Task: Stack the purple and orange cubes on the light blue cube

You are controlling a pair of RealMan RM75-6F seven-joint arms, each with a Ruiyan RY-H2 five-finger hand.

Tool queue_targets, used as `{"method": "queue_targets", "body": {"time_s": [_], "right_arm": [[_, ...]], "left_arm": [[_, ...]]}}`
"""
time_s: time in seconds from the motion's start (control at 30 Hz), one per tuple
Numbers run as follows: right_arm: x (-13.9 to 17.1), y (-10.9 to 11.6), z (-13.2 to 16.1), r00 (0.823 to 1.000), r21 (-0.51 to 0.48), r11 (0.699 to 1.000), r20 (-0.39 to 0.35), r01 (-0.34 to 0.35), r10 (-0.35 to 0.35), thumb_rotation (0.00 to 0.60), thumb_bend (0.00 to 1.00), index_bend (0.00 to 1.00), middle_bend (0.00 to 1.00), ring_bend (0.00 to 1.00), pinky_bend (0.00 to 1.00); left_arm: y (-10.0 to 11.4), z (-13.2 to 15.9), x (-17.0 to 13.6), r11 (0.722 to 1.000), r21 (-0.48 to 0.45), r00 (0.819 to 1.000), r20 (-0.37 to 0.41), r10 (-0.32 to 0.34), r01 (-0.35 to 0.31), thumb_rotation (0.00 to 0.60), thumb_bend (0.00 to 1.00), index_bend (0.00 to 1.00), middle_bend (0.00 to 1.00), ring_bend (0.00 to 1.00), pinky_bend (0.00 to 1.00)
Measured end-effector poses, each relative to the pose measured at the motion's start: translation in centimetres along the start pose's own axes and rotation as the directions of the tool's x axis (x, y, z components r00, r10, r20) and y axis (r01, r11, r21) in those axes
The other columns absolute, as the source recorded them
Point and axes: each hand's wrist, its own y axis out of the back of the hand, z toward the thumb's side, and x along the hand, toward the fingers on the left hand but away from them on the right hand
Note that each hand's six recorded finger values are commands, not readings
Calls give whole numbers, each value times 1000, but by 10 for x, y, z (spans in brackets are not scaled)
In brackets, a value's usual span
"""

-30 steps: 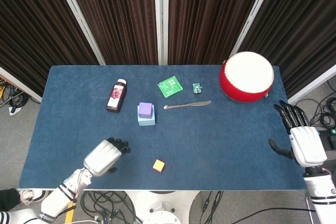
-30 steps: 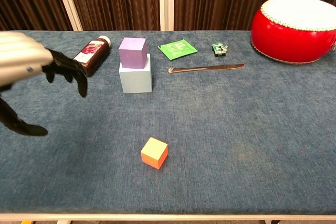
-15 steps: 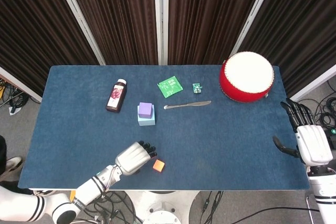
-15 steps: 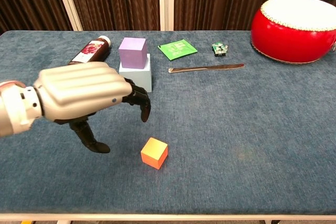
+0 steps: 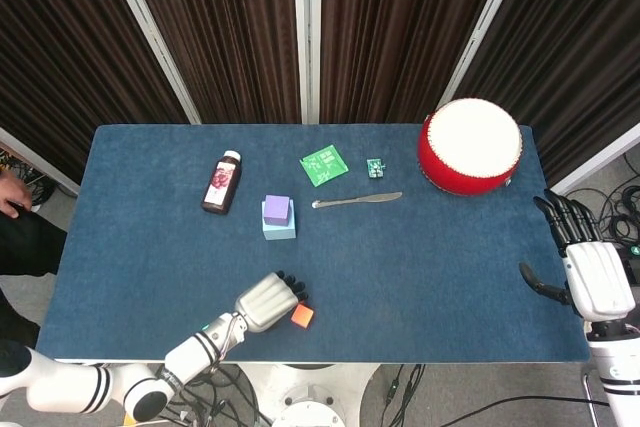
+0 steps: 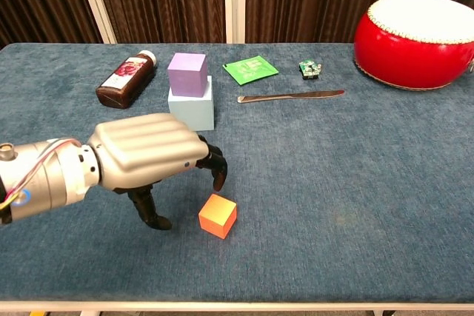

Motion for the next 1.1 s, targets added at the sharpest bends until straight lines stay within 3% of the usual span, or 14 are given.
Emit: {"method": "queue_targets", "body": {"time_s": [0.77, 1.1], "right_arm": [[2, 9, -4, 1000, -22, 999, 7, 24, -24, 600, 215, 0, 2, 0, 0], [1, 8, -4, 1000, -22, 1000, 6, 19, -19, 600, 215, 0, 2, 0, 0]], "left_arm": [[4, 11, 22, 999, -44, 1000, -5, -22, 22, 600, 183, 443, 416, 353, 427], [12, -3, 20, 999, -36, 999, -40, -7, 5, 600, 182, 425, 416, 353, 424]]}}
